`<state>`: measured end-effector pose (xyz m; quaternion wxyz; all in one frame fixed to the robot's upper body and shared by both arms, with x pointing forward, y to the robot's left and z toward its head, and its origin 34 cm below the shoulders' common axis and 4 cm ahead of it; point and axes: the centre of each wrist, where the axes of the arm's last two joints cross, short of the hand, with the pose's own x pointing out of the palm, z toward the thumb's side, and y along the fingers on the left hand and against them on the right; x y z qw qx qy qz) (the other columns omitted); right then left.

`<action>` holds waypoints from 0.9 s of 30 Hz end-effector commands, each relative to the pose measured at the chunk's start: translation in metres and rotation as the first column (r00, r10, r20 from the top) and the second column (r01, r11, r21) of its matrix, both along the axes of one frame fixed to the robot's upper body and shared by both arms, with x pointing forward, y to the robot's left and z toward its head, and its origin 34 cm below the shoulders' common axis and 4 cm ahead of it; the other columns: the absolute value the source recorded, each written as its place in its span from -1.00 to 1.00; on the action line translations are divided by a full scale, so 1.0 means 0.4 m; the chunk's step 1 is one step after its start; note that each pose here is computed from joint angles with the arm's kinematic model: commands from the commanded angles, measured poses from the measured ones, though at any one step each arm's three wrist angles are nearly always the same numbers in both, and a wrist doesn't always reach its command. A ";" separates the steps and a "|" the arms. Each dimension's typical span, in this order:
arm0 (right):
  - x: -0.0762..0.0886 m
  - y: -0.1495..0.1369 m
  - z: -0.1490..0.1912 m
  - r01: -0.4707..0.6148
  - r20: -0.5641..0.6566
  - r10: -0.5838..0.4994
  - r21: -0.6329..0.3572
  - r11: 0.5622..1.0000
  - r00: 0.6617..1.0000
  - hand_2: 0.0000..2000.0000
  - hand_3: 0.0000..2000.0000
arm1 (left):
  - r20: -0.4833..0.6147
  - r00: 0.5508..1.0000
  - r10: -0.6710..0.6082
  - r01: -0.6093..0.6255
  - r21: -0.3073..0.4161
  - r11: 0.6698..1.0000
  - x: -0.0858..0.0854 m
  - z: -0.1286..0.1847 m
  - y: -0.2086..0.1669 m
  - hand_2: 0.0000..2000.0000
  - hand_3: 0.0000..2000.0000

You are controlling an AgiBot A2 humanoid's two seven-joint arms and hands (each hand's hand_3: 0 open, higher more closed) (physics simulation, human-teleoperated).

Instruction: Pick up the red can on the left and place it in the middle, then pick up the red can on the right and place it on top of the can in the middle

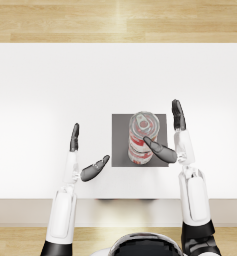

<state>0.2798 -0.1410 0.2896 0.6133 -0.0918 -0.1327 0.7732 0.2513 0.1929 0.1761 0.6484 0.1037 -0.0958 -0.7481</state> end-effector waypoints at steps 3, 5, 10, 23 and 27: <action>-0.040 -0.073 0.048 0.090 0.092 -0.096 0.069 0.994 0.991 -1.00 -1.00 | 0.165 0.985 0.049 -0.044 -0.035 0.998 -0.004 0.108 0.027 -1.00 -1.00; -0.041 -0.103 0.044 0.133 0.084 -0.141 0.091 0.987 0.986 -1.00 -1.00 | 0.212 0.974 0.076 -0.068 -0.045 0.997 -0.010 0.139 0.045 -1.00 -1.00; -0.052 -0.151 0.032 0.193 0.321 -0.245 0.186 0.963 0.915 -1.00 -1.00 | 0.226 0.965 0.135 -0.123 -0.064 0.990 -0.008 0.149 0.080 -1.00 -1.00; -0.051 -0.151 0.002 0.195 0.351 -0.255 0.198 0.961 0.901 -1.00 -1.00 | 0.205 0.968 0.146 -0.135 -0.070 0.988 -0.009 0.135 0.086 -1.00 -1.00; -0.051 -0.151 0.002 0.196 0.351 -0.256 0.198 0.960 0.901 -1.00 -1.00 | 0.205 0.968 0.147 -0.135 -0.070 0.988 -0.009 0.135 0.086 -1.00 -1.00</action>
